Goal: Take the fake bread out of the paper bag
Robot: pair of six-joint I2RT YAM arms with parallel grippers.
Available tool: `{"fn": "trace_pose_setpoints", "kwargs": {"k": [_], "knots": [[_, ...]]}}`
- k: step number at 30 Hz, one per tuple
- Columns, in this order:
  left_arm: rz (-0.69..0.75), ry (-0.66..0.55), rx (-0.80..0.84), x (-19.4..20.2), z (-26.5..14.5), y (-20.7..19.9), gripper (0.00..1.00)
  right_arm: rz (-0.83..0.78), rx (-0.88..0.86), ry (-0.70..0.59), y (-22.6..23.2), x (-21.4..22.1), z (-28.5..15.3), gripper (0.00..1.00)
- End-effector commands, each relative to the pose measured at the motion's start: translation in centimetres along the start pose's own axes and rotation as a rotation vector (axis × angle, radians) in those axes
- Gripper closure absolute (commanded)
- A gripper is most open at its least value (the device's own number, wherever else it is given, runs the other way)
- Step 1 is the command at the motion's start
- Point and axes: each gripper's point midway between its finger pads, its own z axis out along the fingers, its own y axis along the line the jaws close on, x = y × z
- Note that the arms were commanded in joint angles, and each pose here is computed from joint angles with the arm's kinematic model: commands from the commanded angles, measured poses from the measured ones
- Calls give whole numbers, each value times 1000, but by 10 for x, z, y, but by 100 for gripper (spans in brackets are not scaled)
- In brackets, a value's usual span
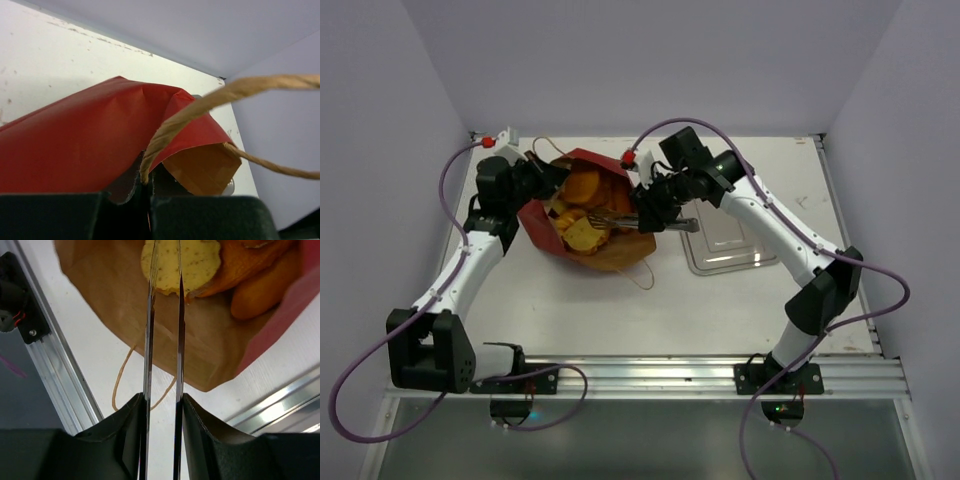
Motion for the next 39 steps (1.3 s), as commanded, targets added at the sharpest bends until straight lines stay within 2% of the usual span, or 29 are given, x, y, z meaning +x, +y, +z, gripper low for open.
{"fn": "trace_pose_setpoints", "kwargs": {"k": [1,8,15,22,28,39], "knots": [[-48,-123,54,-13,-4,-32,100,111,90,-153,-22,-22,-31,62],[-91,-186,23,-10,-7,-38,100,271,49,-234,-32,-23,-44,62],[-111,-184,52,-9,-1,-52,100,384,29,-309,-42,-25,-61,61],[-119,-173,77,-8,6,-64,100,477,-43,-307,-39,-26,-49,59],[-120,-178,77,-8,9,-67,100,526,-73,-309,-41,-29,-40,57],[-112,-181,79,-9,10,-69,100,506,41,-341,-54,-28,-51,56]]}}
